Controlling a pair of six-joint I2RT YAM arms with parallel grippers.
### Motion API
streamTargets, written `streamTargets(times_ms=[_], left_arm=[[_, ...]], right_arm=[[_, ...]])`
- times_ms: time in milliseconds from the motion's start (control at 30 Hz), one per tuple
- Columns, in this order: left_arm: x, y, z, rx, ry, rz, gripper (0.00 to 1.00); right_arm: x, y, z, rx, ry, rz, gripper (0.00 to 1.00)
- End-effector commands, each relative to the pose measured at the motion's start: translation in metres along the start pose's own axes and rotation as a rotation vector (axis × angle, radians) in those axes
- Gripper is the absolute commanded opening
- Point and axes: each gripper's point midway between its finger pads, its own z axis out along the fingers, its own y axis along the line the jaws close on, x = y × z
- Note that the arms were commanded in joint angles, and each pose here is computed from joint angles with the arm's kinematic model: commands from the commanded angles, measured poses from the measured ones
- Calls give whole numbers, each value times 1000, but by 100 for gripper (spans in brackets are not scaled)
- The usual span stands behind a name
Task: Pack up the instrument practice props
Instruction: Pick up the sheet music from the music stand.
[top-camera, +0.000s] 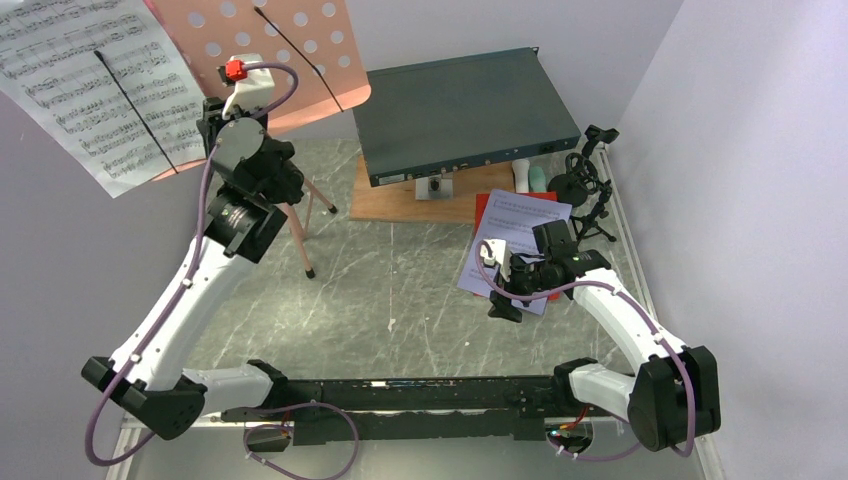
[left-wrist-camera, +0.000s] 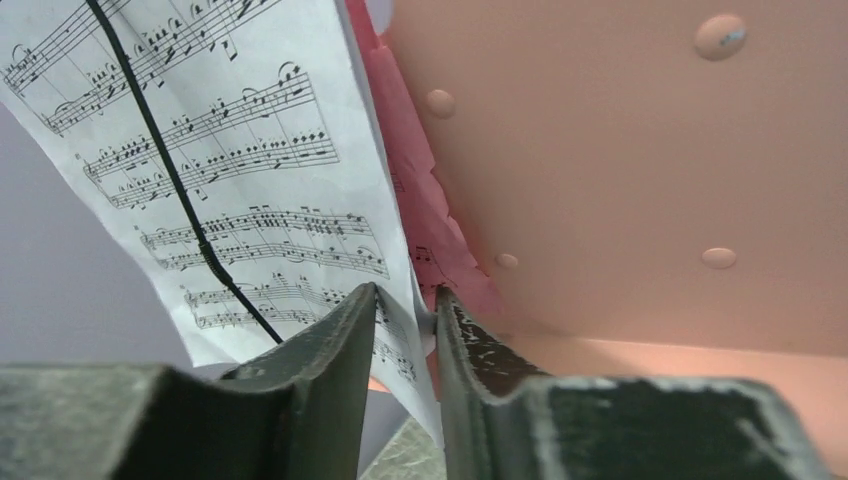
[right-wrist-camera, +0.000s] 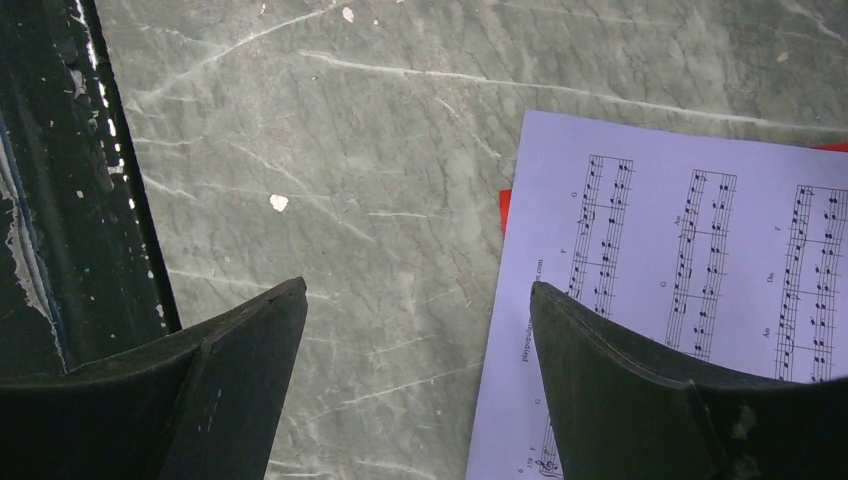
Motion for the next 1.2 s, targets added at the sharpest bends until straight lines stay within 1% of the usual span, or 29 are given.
streamTargets(times_ms=[0, 133, 200, 267, 367, 567, 733, 900, 1000, 1100, 1167], left_arm=[[-15, 21, -7, 57, -22, -103, 29], [-16, 24, -9, 89, -31, -128, 16], [-18, 25, -11, 113, -30, -148, 13], [-20, 27, -14, 142, -32, -170, 6], [-22, 25, -20, 219, -35, -217, 0], [-23, 19, -36, 372, -35, -306, 0], [-26, 6, -52, 521, -65, -349, 0], [-31, -4, -68, 652, -106, -363, 0], [-26, -10, -70, 674, -109, -339, 0], [-21, -12, -67, 654, -103, -331, 1], [-19, -12, -64, 634, -96, -336, 10]], right_arm=[[-13, -3, -4, -3, -35, -29, 85], [-12, -3, -4, 0, -36, -29, 85], [-13, -3, -4, 0, -37, -30, 85], [-13, -3, -4, 1, -37, -31, 85], [-13, -3, -4, 2, -36, -31, 85], [-13, -3, -5, 6, -37, -34, 85], [-13, -3, -6, 8, -39, -37, 85], [-14, -4, -6, 12, -40, -42, 85], [-14, -4, -7, 12, -42, -43, 85], [-14, -3, -7, 13, -42, -45, 85], [-15, -3, -7, 15, -44, -47, 85]])
